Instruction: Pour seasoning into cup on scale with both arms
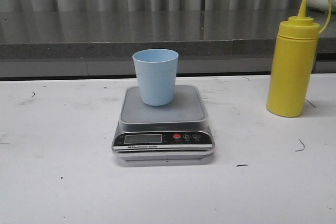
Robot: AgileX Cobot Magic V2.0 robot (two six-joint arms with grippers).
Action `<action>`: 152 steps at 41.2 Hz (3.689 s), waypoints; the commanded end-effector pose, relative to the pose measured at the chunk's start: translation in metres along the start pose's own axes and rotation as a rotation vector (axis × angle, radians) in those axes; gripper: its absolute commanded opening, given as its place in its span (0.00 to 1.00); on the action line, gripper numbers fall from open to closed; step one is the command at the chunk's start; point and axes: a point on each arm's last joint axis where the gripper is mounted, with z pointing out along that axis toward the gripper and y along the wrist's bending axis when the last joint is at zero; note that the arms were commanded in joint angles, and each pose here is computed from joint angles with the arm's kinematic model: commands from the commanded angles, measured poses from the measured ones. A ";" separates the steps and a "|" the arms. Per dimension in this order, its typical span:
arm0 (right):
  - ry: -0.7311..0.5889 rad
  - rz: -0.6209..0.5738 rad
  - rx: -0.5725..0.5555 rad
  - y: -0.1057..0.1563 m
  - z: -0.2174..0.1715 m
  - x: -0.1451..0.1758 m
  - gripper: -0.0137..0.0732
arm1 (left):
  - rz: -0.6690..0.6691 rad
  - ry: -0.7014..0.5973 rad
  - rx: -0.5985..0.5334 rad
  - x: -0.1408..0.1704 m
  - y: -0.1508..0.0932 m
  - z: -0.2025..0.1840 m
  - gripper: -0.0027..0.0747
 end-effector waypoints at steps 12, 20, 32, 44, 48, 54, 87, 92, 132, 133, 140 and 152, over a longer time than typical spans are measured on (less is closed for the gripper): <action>-0.103 -0.013 -0.018 0.002 -0.007 -0.015 0.51 | -0.007 -0.094 0.011 -0.013 -0.001 -0.004 0.01; -0.103 -0.014 -0.018 0.002 -0.007 -0.015 0.08 | -0.007 -0.094 0.011 -0.013 -0.001 -0.004 0.01; -0.079 -0.014 -0.011 0.001 -0.007 -0.013 0.08 | -0.007 -0.094 0.011 -0.013 -0.001 -0.004 0.01; -0.079 -0.014 -0.011 0.001 -0.007 -0.013 0.08 | -0.006 -0.102 0.012 -0.011 -0.001 -0.005 0.01; -0.079 -0.014 -0.011 0.001 -0.007 -0.013 0.08 | -0.013 -0.123 -0.004 -0.003 0.000 -0.004 0.01; -0.079 -0.014 -0.011 0.001 -0.007 -0.013 0.08 | -0.048 -0.175 -0.112 0.021 0.008 0.004 0.01; -0.077 -0.014 -0.010 0.001 -0.007 -0.013 0.08 | -0.102 -0.587 -0.548 0.121 0.032 0.037 0.01; -0.077 -0.014 -0.010 0.001 -0.007 -0.013 0.08 | -0.102 -0.587 -0.546 0.121 0.032 0.037 0.01; -0.272 -0.018 0.035 -0.006 0.003 0.012 0.08 | -0.102 -0.587 -0.546 0.121 0.032 0.037 0.01; -0.306 -0.038 0.055 -0.008 0.007 0.018 0.08 | -0.102 -0.587 -0.546 0.121 0.032 0.037 0.01; -0.457 -0.026 0.101 -0.013 0.027 0.061 0.08 | -0.102 -0.587 -0.546 0.121 0.032 0.037 0.01; -0.566 0.023 0.148 -0.019 0.055 0.108 0.08 | -0.102 -0.587 -0.546 0.121 0.032 0.037 0.01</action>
